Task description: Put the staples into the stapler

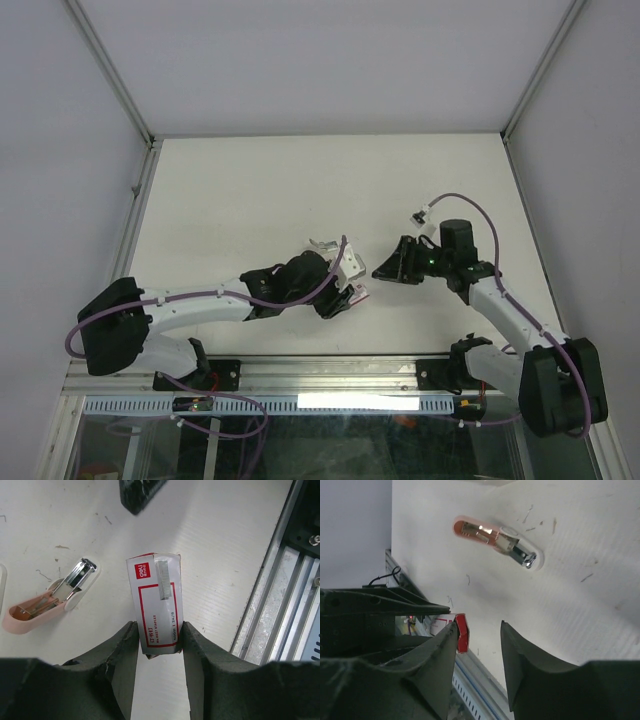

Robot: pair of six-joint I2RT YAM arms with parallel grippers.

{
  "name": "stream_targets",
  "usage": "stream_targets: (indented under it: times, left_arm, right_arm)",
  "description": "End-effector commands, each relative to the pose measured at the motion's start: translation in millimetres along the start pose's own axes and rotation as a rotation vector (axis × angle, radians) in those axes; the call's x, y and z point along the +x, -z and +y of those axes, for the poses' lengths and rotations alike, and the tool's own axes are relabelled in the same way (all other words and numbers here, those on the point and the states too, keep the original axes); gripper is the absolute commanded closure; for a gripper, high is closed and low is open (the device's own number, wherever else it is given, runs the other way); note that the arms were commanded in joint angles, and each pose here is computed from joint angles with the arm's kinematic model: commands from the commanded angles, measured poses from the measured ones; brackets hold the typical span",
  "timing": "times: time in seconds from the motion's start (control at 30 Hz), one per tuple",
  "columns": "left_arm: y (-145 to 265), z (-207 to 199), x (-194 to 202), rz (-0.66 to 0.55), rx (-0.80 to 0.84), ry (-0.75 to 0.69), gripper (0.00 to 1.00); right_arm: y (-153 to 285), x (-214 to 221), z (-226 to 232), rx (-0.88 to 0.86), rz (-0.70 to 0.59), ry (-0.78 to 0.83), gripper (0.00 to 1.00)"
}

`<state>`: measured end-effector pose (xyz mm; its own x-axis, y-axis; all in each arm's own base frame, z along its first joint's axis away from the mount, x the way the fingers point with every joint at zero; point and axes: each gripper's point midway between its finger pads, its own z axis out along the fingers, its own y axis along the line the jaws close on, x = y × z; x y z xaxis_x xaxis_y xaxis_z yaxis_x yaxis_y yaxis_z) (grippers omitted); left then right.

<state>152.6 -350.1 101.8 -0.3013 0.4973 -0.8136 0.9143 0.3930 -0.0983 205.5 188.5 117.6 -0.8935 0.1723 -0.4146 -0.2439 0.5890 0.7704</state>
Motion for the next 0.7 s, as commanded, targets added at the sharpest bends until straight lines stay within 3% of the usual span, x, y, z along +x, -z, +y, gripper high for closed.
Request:
stream_targets:
  times: [0.0,0.17,0.67]
  left_arm:
    - [10,-4,-30,-0.109,-0.004,-0.015,0.61]
    - [7,-7,-27,-0.096,0.000,-0.027,0.62]
    - [7,-12,-24,-0.087,-0.006,-0.041,0.62]
  right_arm:
    - [-3,15,30,-0.178,0.087,0.047,0.61]
    - [-1,19,44,-0.257,0.107,0.036,0.64]
    - [-6,33,43,-0.275,0.168,0.015,0.77]
